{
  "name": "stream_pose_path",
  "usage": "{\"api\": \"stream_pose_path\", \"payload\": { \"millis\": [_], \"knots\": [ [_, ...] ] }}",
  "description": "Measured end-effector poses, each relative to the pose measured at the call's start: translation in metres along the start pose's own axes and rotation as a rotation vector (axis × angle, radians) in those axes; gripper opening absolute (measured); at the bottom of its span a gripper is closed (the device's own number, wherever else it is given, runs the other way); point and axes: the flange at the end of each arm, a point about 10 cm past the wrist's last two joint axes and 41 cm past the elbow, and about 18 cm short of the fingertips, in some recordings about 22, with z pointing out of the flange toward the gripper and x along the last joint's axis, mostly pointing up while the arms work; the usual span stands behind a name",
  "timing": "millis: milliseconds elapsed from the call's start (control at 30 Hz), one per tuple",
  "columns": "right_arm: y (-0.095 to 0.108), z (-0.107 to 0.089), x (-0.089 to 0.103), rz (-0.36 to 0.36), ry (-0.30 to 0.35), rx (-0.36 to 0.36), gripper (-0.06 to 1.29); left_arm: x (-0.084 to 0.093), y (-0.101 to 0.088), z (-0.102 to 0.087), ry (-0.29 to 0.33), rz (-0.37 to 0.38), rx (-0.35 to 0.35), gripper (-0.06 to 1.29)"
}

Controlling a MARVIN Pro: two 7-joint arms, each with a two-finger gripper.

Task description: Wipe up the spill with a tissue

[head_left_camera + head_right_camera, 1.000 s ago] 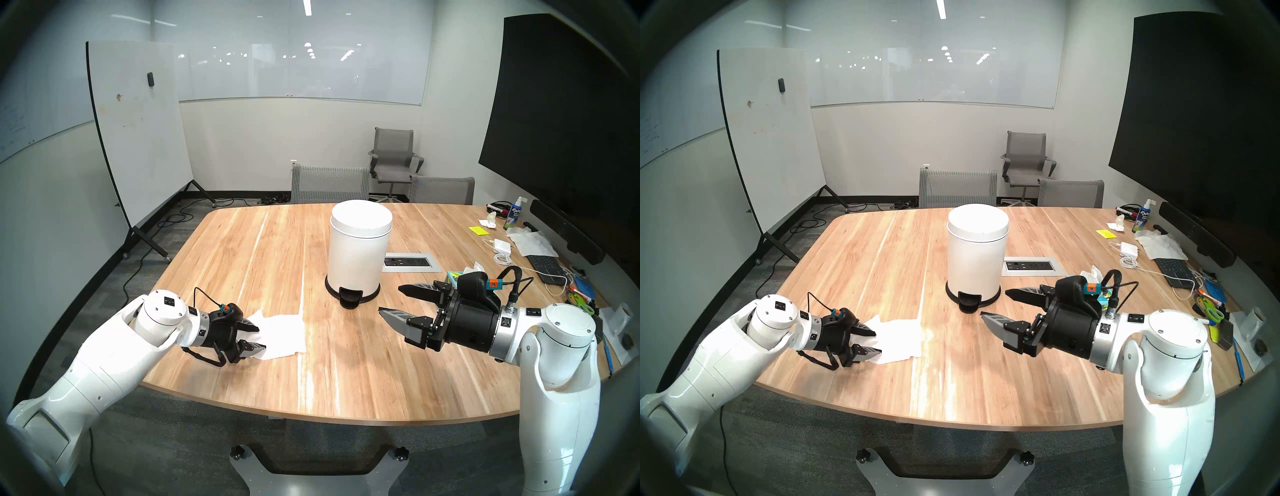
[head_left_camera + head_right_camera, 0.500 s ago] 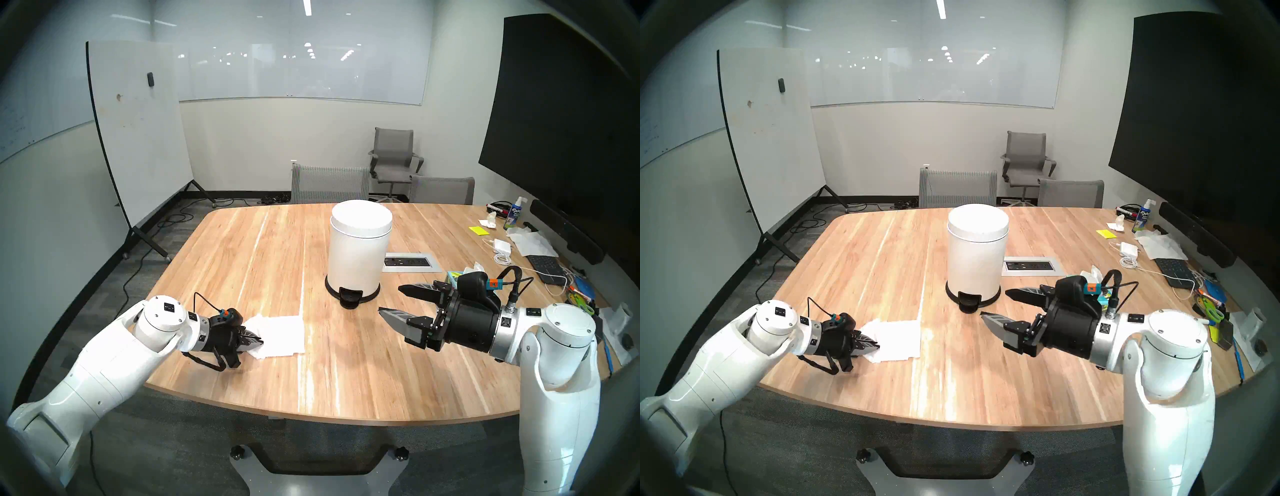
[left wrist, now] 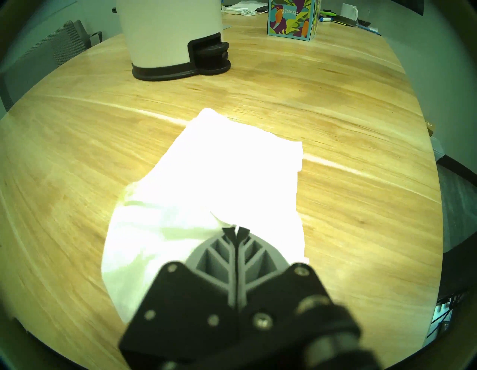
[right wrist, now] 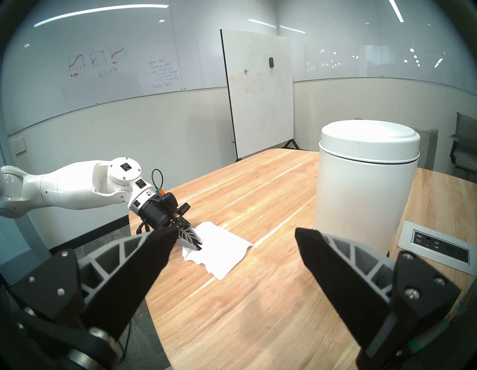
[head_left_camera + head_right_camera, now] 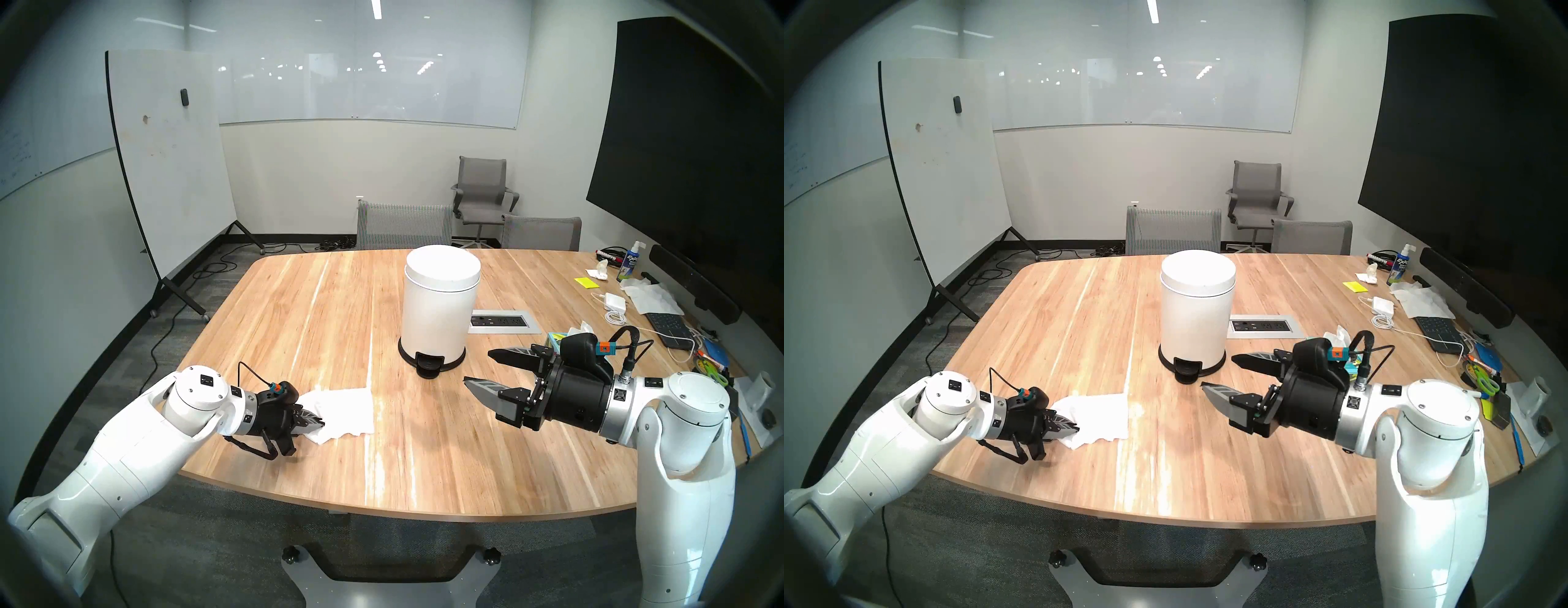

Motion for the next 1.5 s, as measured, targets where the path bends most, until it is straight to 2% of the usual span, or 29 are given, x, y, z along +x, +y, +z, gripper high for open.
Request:
{"api": "stream_pose_path", "payload": {
  "millis": [433,567,833,1100,1267,1500],
  "knots": [
    [0.000,0.000,0.000,0.000,0.000,0.000,1.23,0.022,0.015,0.031,0.029,-0.029,0.031,-0.02],
    [0.000,0.000,0.000,0.000,0.000,0.000,1.23,0.026,0.010,0.038,0.035,-0.040,0.051,-0.02],
    [0.000,0.000,0.000,0.000,0.000,0.000,1.23,0.033,-0.012,0.050,0.045,-0.062,0.101,-0.02],
    [0.000,0.000,0.000,0.000,0.000,0.000,1.23,0.026,-0.034,0.043,0.049,-0.066,0.130,-0.02],
    [0.000,0.000,0.000,0.000,0.000,0.000,1.23,0.015,-0.044,0.027,0.036,-0.062,0.134,-0.02],
    [0.000,0.000,0.000,0.000,0.000,0.000,1.23,0.000,-0.049,0.008,0.023,-0.056,0.130,-0.02]
  ]
}}
